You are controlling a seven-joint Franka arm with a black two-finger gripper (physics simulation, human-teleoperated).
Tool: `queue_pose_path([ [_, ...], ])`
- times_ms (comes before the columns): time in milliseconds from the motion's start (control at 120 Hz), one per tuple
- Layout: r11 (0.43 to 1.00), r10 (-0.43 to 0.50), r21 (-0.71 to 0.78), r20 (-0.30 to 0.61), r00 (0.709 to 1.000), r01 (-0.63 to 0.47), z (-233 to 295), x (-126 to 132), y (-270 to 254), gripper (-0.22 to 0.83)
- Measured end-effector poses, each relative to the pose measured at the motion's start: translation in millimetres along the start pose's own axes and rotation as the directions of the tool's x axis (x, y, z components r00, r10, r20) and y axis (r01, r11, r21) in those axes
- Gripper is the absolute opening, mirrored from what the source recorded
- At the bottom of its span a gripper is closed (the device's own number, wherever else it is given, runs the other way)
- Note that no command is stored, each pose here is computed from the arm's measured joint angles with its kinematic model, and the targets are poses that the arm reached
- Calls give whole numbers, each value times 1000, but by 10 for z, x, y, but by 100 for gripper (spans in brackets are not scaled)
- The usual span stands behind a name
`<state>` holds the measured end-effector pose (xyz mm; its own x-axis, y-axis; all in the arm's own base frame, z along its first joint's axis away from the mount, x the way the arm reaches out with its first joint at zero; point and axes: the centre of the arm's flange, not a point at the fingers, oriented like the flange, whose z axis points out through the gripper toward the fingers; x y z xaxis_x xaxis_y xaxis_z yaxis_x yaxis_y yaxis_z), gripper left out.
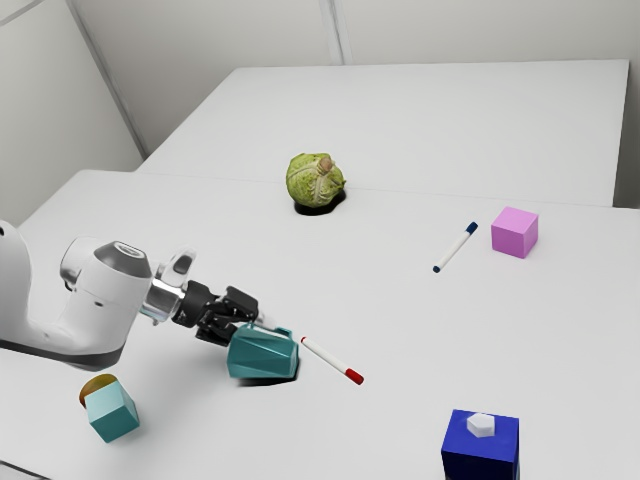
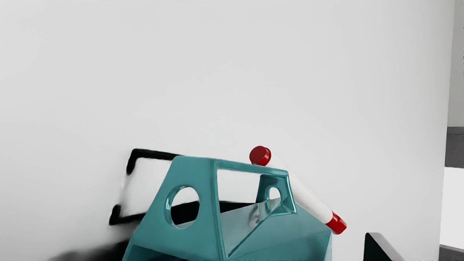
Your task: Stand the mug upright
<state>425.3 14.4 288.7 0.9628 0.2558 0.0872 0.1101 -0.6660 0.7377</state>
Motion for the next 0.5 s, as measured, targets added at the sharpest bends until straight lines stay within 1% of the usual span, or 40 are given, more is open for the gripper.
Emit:
queue_pose_path([
  [200,998,57,-4,-4,998,-57,-3,2,6,6],
  [300,997,80,0,-7,997,-80,-10,5,11,-1],
  [500,991,137,6,-30,990,-137,-97,30,112,-10],
])
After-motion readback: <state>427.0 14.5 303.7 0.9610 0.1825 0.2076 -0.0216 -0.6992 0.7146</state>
